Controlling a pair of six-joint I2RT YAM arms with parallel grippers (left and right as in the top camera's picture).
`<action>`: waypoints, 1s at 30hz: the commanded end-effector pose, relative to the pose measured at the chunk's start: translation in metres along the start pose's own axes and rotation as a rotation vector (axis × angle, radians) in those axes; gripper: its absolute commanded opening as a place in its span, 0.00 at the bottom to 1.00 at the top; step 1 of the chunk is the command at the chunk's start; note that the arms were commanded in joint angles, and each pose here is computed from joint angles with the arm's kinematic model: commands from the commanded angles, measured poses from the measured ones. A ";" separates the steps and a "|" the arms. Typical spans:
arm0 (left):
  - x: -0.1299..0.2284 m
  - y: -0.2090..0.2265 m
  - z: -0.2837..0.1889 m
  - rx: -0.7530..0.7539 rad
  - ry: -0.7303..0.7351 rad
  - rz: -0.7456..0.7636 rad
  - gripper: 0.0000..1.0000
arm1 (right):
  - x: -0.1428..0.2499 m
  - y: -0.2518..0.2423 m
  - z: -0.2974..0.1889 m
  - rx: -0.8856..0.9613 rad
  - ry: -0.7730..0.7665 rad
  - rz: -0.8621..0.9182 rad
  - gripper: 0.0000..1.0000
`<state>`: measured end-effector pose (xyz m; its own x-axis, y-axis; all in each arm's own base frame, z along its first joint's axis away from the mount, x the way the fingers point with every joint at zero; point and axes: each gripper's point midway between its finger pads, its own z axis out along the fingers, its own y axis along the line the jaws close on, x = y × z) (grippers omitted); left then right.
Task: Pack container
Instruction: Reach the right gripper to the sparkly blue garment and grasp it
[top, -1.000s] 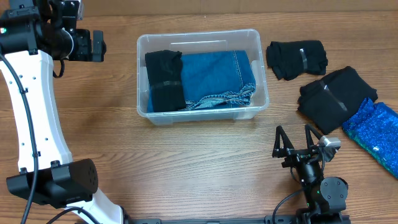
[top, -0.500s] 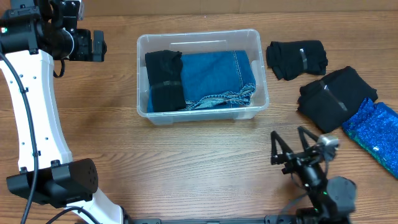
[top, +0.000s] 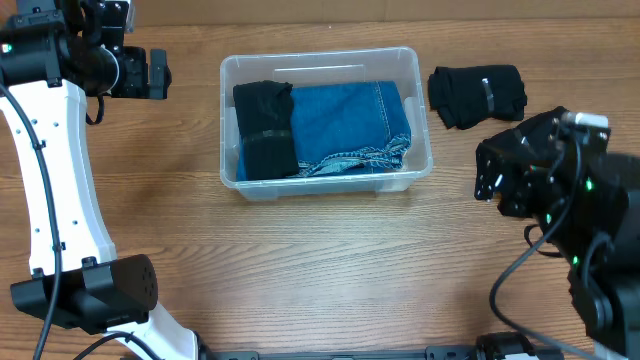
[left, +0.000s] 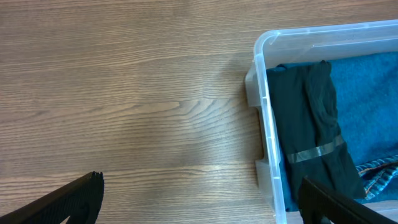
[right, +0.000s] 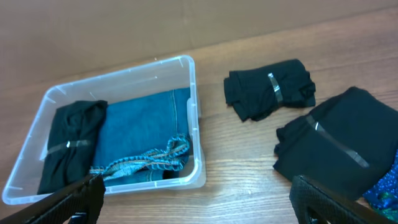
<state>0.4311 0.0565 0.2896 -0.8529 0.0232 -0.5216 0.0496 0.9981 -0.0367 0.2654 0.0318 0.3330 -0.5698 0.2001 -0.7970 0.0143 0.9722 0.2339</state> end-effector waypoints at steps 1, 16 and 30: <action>-0.002 0.000 0.003 0.001 -0.001 -0.011 1.00 | -0.006 -0.012 -0.001 0.081 0.001 0.052 1.00; -0.002 0.000 0.003 0.002 -0.002 -0.011 1.00 | 0.051 -0.216 0.019 0.525 0.208 0.856 1.00; -0.002 0.000 0.003 0.002 -0.002 -0.011 1.00 | 0.117 -0.324 0.052 0.676 0.184 1.392 1.00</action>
<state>0.4311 0.0565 0.2896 -0.8529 0.0232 -0.5216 0.0496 0.9981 -0.0367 0.2415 -0.2534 0.1506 0.0660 0.9908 -0.1184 0.9253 -0.0164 0.3790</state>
